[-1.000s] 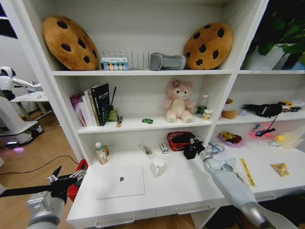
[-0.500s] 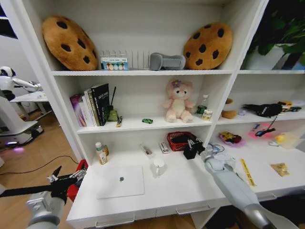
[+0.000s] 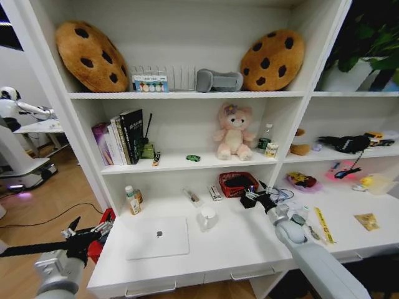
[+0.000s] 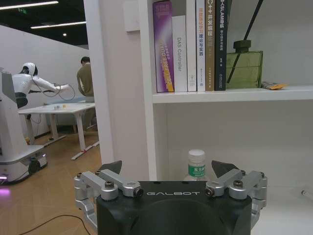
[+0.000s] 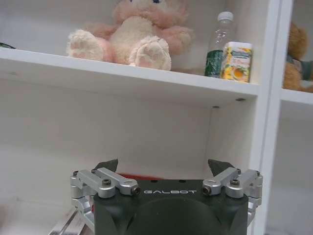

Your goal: Organize the objects on the table.

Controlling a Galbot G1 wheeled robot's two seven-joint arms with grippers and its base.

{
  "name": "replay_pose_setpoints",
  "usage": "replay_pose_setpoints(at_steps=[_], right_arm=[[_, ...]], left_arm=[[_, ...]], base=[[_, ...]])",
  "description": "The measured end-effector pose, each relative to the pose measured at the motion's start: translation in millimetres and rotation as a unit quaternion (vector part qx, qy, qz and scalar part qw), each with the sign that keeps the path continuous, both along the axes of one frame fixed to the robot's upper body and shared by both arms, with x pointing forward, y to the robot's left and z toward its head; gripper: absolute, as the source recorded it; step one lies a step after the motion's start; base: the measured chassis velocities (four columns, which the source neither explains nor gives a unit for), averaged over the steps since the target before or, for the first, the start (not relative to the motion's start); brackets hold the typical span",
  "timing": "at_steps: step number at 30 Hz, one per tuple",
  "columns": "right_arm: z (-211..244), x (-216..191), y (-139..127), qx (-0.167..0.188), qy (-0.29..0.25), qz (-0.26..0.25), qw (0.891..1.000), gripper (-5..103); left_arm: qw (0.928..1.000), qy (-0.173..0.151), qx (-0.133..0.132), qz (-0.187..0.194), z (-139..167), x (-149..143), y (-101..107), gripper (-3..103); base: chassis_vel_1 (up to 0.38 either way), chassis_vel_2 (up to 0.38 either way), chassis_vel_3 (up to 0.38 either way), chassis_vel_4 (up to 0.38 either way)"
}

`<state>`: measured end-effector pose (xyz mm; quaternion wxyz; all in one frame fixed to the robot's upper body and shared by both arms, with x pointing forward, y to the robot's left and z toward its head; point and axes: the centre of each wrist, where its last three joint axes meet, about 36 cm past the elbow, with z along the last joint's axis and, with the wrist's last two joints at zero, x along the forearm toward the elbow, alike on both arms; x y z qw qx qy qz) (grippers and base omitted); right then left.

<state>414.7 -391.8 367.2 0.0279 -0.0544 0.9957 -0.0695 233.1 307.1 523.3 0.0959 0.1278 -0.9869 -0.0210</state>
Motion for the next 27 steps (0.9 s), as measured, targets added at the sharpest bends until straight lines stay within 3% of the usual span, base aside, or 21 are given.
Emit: replay_pose_setpoints(at_steps=[8,10,11,13,27], right_arm=[[16.8,-100.5,9.5,-0.030,0.055,-0.037,0.997,100],[26.1,-160.1,14.6,-0.026,0.077,-0.052,0.995,100],[26.1,-160.1,14.6,-0.026,0.077,-0.052,0.995,100],[25.4,-203.2,14.1,-0.008,0.069,-0.068,0.995,100],[6.3,-217.3,1.8,-0.001,0.054,-0.080,0.995,100]], left_arm=[[1.0000,0.000,0.000,0.000,0.0,0.0,0.0,100],[1.0000,0.000,0.000,0.000,0.0,0.0,0.0,100],[1.0000,0.000,0.000,0.000,0.0,0.0,0.0,100],[1.0000,0.000,0.000,0.000,0.0,0.0,0.0,100],[1.0000,0.000,0.000,0.000,0.0,0.0,0.0,100]], base=[[0.000,0.000,0.000,0.000],[0.000,0.000,0.000,0.000],[0.000,0.000,0.000,0.000],[-0.020,-0.015,0.033,0.023],[-0.153,-0.164,0.162,0.146]])
